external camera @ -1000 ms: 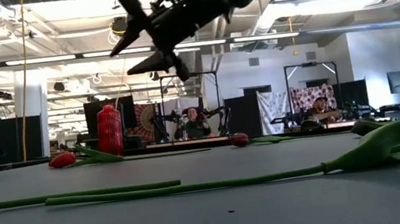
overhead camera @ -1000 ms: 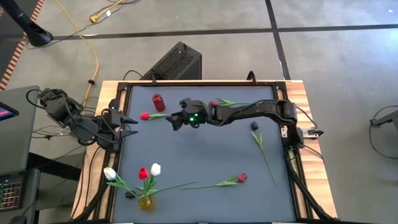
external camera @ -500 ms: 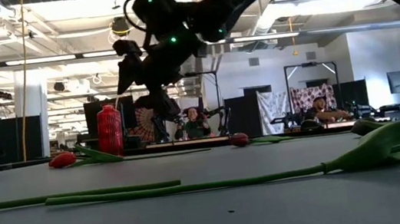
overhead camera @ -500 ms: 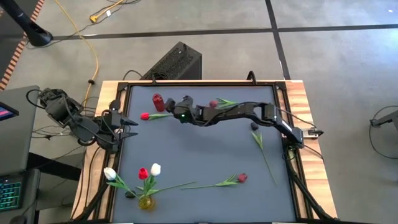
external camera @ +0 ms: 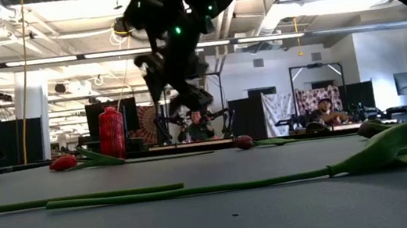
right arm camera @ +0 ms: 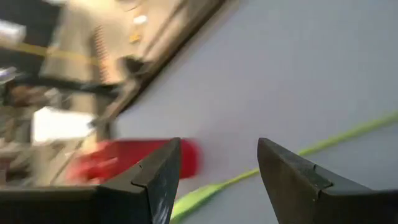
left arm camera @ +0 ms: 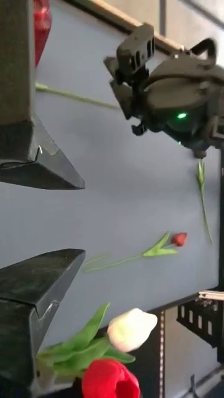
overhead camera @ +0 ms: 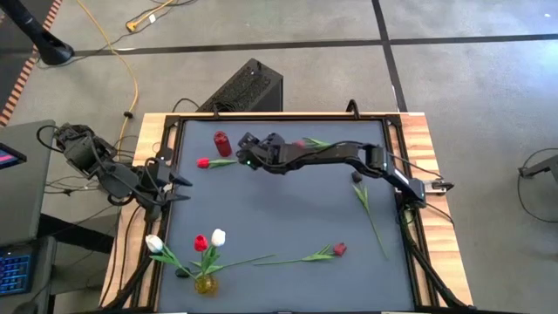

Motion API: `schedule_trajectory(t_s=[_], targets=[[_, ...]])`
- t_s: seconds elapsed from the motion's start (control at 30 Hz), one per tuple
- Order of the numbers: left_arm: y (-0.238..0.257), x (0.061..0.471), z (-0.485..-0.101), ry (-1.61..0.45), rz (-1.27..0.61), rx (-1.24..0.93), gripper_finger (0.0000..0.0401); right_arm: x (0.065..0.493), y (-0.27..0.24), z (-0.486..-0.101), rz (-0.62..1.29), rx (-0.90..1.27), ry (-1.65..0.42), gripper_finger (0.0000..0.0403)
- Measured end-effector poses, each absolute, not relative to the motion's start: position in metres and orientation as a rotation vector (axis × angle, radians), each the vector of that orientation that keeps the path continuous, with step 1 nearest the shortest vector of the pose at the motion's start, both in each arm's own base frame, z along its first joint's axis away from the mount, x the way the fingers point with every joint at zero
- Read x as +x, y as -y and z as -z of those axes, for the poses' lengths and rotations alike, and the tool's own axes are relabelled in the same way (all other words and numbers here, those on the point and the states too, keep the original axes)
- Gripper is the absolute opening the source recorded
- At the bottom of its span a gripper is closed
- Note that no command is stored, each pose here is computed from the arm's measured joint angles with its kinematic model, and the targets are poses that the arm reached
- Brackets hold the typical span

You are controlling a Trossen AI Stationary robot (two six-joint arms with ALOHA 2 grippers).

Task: Sort flowers into vase by color
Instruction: Put the red tulip into the yellow vase

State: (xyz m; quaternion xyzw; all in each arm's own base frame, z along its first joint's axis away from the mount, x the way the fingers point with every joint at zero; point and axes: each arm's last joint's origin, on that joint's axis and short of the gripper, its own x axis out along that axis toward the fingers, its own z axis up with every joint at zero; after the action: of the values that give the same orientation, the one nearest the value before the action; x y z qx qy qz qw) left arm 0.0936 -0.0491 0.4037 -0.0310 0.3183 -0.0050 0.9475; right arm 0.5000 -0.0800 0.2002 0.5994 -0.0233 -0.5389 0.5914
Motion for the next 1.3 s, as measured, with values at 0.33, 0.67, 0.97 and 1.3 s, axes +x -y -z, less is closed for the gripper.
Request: schedule_trajectory(t_s=[0.33, 0.67, 0.97, 1.3], targets=[[0.051, 0.093, -0.403, -0.670, 0.043, -0.112, 0.0154, 0.510, 0.071, -0.144, 1.350, 1.565, 0.137, 0.0240], [0.052, 0.093, -0.403, -0.687, 0.104, -0.063, 0.0154, 0.507, 0.081, -0.125, 1.440, 1.526, 0.133, 0.0224], [0.052, 0.093, -0.403, -0.683, 0.119, -0.022, 0.0154, 0.501, 0.092, -0.124, 1.448, 1.451, -0.062, 0.0177], [0.053, 0.092, -0.403, -0.698, 0.141, -0.059, 0.0154, 0.495, 0.110, -0.127, 1.457, 1.454, -0.156, 0.0138]])
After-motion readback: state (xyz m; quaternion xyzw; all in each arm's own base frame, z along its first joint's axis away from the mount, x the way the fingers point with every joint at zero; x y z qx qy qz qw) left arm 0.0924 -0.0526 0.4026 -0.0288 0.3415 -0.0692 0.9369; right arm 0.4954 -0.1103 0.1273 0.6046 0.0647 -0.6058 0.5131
